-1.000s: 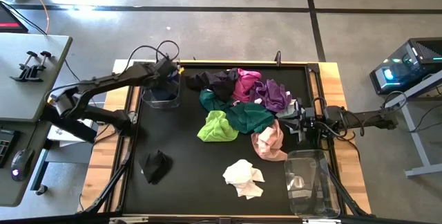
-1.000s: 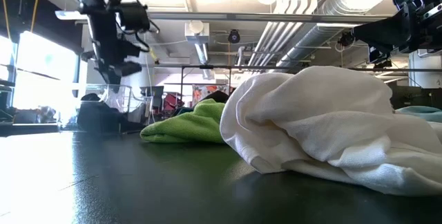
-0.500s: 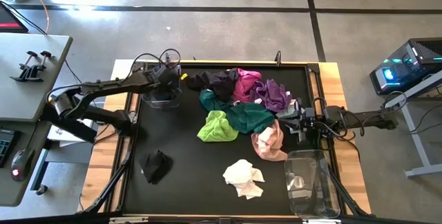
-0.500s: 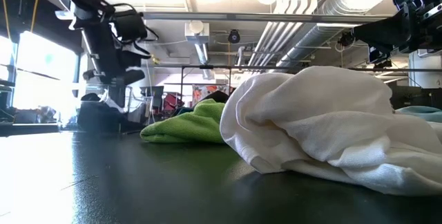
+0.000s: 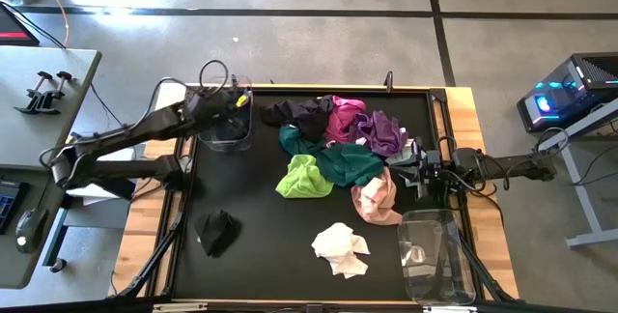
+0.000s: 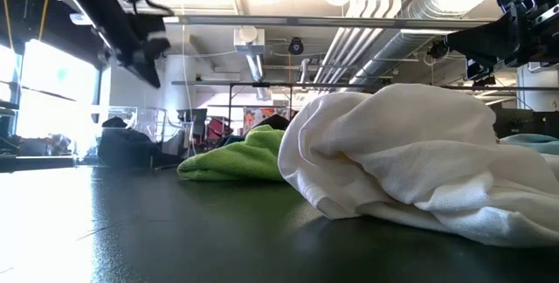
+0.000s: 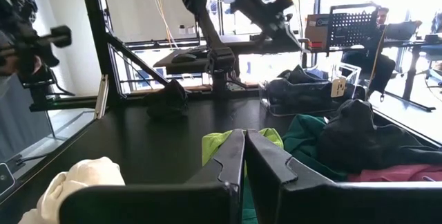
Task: Sort towels by color in basket
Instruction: Put the light green towel into the bottom transparent bin
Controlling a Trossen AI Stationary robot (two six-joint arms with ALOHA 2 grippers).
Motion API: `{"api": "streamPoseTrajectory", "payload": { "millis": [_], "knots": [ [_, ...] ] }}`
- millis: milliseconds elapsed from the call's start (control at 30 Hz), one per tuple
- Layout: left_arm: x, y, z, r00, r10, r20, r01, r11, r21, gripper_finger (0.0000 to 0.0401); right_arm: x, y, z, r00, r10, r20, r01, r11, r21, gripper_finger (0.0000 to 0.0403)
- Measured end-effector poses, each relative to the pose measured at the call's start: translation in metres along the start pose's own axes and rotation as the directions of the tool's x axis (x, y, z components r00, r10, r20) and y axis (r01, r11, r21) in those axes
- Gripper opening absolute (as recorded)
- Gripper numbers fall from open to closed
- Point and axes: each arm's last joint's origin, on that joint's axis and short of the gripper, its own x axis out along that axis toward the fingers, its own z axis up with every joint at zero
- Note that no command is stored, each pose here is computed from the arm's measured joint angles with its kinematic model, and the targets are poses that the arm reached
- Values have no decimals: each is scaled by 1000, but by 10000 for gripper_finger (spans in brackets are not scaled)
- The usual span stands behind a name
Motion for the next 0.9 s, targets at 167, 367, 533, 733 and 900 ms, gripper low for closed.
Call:
{"api": "streamPoseTrajectory", "payload": {
  "millis": [167, 367, 533, 733, 900],
  "knots": [
    [-23, -12, -4, 986, -89, 138, 82, 995, 56, 0, 0, 0, 0, 1000, 0, 0, 0, 1000, 0, 9],
    [-26, -40, -26, 916, -267, 299, 248, 964, 98, 0, 0, 0, 0, 1000, 0, 0, 0, 1000, 0, 9],
    [-27, -67, -49, 821, -424, 383, 388, 906, 173, 0, 0, 0, 0, 1000, -1, 0, 1, 1000, 0, 9],
    [-46, -98, -64, 655, -609, 448, 528, 792, 306, 0, 0, 0, 0, 1000, 0, 0, 0, 1000, 0, 9],
    [-58, -123, -74, 564, -700, 438, 549, 714, 434, 0, 0, 0, 0, 1000, -11, 1, 11, 999, -45, 9]
  ]
}}
